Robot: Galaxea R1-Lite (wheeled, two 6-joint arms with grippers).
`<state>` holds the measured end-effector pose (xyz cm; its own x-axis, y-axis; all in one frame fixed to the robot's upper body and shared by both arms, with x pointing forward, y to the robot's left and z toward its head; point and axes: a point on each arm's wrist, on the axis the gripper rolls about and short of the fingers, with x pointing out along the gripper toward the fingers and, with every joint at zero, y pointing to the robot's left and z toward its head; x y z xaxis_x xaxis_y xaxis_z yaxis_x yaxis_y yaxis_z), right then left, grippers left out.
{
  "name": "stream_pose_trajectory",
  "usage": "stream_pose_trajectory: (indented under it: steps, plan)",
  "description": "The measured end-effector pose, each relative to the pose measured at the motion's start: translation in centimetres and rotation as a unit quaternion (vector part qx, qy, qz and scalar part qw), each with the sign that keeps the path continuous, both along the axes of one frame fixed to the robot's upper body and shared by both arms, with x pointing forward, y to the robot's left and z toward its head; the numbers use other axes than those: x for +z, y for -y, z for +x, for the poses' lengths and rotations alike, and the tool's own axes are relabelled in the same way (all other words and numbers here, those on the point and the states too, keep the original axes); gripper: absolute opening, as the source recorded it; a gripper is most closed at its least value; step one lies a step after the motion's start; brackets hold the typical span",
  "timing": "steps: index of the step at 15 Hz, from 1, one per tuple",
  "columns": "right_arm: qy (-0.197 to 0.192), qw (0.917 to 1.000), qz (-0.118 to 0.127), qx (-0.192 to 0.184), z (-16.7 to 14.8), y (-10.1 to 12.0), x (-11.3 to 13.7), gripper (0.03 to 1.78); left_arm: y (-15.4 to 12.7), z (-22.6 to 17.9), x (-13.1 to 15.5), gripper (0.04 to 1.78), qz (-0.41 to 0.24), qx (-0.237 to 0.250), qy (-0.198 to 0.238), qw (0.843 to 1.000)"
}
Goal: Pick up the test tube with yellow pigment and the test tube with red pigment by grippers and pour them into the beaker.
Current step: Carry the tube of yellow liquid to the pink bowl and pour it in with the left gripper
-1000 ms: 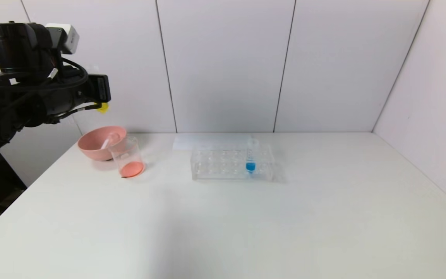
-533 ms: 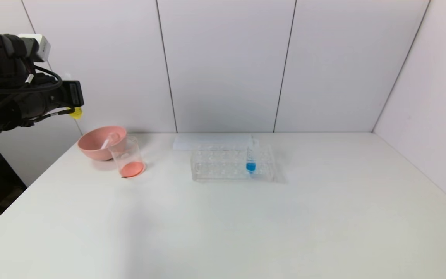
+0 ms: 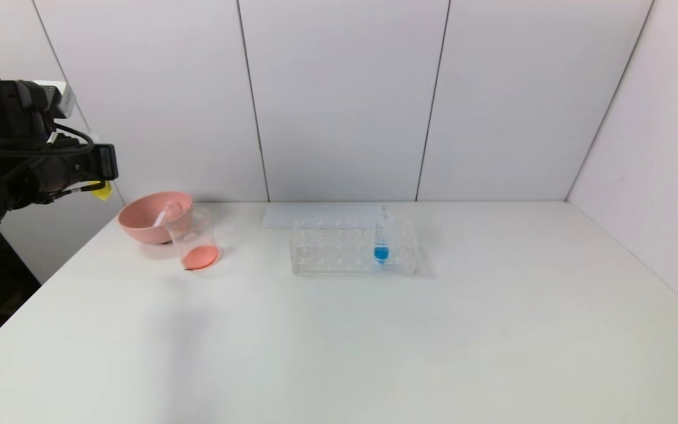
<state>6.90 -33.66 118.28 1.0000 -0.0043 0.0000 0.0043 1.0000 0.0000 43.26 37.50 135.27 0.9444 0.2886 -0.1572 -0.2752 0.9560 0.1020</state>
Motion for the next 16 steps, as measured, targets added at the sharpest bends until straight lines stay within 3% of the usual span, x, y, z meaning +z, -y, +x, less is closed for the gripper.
stream_pose_trajectory:
  steps: [9, 16]
  plan:
    - [0.000, 1.0000, 0.000, 0.000, 0.0, 0.0, 0.0, 1.70, -1.1, 1.9, -3.1, 0.44, 0.016, -0.019, -0.050, 0.998]
    - [0.000, 1.0000, 0.000, 0.000, 0.0, 0.0, 0.0, 1.70, -1.6, 2.7, -3.2, 0.44, 0.033, -0.095, -0.059, 0.993]
